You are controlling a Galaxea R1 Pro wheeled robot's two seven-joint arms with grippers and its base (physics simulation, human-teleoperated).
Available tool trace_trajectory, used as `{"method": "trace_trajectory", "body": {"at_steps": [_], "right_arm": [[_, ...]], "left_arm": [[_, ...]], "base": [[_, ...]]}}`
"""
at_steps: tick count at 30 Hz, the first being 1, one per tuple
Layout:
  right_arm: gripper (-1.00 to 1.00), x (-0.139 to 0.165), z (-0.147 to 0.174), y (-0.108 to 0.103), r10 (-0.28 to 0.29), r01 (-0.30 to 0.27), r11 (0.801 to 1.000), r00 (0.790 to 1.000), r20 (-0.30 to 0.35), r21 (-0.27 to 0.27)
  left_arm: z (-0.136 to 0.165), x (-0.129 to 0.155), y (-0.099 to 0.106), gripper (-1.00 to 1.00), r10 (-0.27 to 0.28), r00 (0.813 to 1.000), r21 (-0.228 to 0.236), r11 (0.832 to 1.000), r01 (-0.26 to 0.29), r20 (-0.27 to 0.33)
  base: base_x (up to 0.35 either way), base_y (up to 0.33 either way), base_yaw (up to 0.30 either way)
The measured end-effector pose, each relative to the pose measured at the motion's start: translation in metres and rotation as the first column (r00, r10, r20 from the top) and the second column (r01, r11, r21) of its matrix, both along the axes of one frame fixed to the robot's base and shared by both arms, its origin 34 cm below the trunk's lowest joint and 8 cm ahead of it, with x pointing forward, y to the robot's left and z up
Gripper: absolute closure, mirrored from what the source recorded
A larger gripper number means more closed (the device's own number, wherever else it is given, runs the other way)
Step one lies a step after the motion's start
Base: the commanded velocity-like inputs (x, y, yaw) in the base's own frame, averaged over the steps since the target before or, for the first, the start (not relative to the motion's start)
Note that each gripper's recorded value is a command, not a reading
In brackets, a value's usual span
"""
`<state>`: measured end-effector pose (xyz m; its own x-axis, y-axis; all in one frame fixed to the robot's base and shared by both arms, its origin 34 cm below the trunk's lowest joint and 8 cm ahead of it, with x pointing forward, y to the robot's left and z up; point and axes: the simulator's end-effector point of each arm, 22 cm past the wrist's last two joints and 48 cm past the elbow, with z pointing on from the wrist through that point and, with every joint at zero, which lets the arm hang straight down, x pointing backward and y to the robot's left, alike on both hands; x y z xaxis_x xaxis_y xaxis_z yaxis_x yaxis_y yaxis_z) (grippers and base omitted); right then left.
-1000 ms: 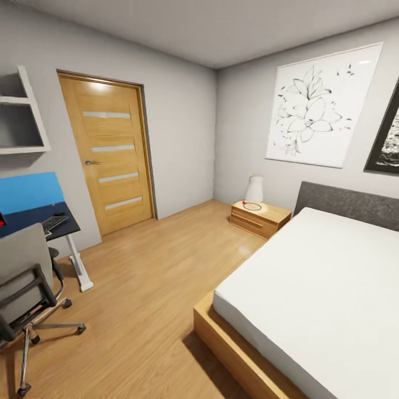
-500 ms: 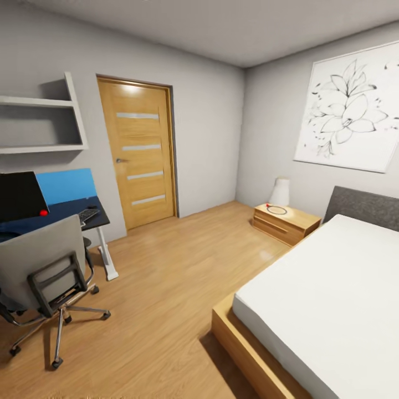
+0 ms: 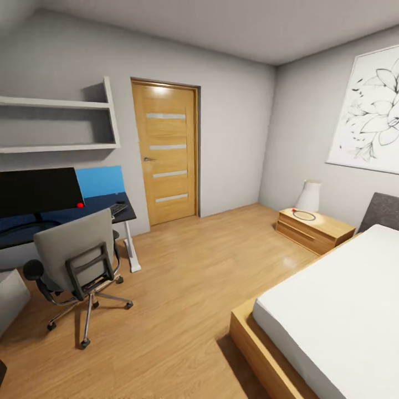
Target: In the bedroom, organize the workspace by keeping the computer under the desk, ensuring the monitor is on the desk, placing the keyboard on the desk next to the monitor, placing the mouse on the desk next to the keyboard, moving the folder from the swivel chair onto the desk next to the mouse, stacking the notebook on top of the folder with the pen on top of the notebook, and positioning the swivel chair next to the desk.
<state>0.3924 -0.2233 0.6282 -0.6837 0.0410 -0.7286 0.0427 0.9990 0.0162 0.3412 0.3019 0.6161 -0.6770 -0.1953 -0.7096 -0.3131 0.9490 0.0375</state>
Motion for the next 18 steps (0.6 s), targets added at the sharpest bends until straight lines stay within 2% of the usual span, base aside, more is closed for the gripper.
{"method": "trace_trajectory", "body": {"at_steps": [5, 12, 18], "right_arm": [[-1.0, 0.0003, 0.0005, -0.0003, 0.0, 0.0, 1.0, 1.0, 0.002, 0.0], [-1.0, 0.0002, 0.0006, -0.0016, 0.001, -0.001, 1.0, 1.0, 0.003, -0.002], [-1.0, 0.0006, 0.0006, -0.0017, 0.008, -0.008, 1.0, 1.0, 0.004, -0.002]], "left_arm": [[0.0003, 0.0, 0.0001, -1.0, 0.001, 1.0, 0.0, 1.0, -0.001, 0.001], [0.0004, 0.0001, 0.0, -1.0, 0.0, 1.0, 0.0, 1.0, 0.0, 0.002], [0.0, 0.0, -0.0001, -1.0, 0.0, 1.0, 0.0, 1.0, 0.0, 0.0]], "base": [[0.159, 0.0, 0.193], [0.289, 0.0, 0.022], [0.082, 0.0, 0.002]]}}
